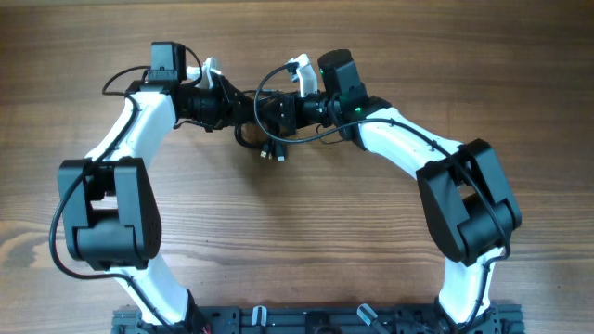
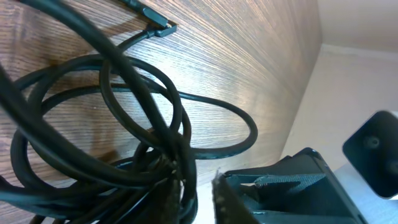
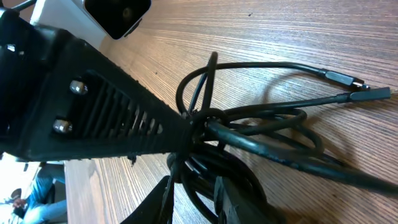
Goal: Untangle cables
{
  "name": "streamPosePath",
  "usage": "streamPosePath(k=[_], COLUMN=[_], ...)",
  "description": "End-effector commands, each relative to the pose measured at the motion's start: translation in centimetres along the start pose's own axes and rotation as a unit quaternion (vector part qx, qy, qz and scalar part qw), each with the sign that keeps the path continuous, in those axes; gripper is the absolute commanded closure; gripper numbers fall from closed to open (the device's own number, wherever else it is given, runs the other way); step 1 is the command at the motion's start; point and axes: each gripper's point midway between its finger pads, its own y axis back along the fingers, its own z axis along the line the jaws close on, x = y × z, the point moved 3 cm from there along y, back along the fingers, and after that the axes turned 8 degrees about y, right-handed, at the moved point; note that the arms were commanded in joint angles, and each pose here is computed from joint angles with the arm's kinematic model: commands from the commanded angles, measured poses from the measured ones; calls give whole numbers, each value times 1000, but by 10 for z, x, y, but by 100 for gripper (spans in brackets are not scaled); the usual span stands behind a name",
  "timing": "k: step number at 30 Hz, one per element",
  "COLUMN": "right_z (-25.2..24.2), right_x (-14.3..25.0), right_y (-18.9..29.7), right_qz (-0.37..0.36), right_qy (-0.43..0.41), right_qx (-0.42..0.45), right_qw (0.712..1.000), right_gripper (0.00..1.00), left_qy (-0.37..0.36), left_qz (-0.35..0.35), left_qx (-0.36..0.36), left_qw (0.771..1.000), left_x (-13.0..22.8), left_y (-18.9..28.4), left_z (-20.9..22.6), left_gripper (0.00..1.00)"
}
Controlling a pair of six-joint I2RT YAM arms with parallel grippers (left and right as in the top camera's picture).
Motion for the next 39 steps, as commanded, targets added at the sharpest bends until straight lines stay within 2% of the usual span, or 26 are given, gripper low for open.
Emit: streamPosePath(k=[1, 3, 5, 6, 14, 19, 23, 31, 34, 35, 39], right_z=[-1, -1, -1, -1, -1, -1, -1, -1, -1, -1, -1], right_x=[2, 2, 2, 2, 2, 2, 2, 2, 2, 3, 3], right_y=[-2, -2, -2, -2, -3, -3, -3, -3, -3, -3, -3], right_qz=[1, 1, 1, 1, 2, 2, 2, 2, 2, 2, 3], right_qy=[-1, -1, -1, -1, 0, 0, 0, 0, 0, 0, -1], right_qx=[2, 2, 2, 2, 2, 2, 2, 2, 2, 2, 2], right_qw=[1000, 1000, 1000, 1000, 1000, 1000, 1000, 1000, 1000, 1000, 1000], right_gripper=[76, 76, 76, 76, 75, 75, 75, 75, 75, 75, 75], left_qy=[-16, -16, -16, -16, -15, 14, 22, 22, 20, 19, 13], left_qz=[-18, -22, -25, -25, -25, -38, -42, -42, -43, -45, -48], left_qx=[-9, -14, -17, -17, -16, -14, -13, -13, -13, -11, -8], left_qw=[1000, 1000, 999, 999, 999, 999, 999, 999, 999, 999, 999], left_x=[-3, -4, -5, -5, -6, -14, -17, -17, -18, -18, -20], left_y=[5, 5, 5, 5, 6, 14, 18, 18, 18, 18, 18], left_z=[-3, -2, -1, -1, -1, 5, 7, 7, 7, 6, 5], left_gripper=[68, 68, 75, 76, 74, 75, 82, 81, 68, 71, 96])
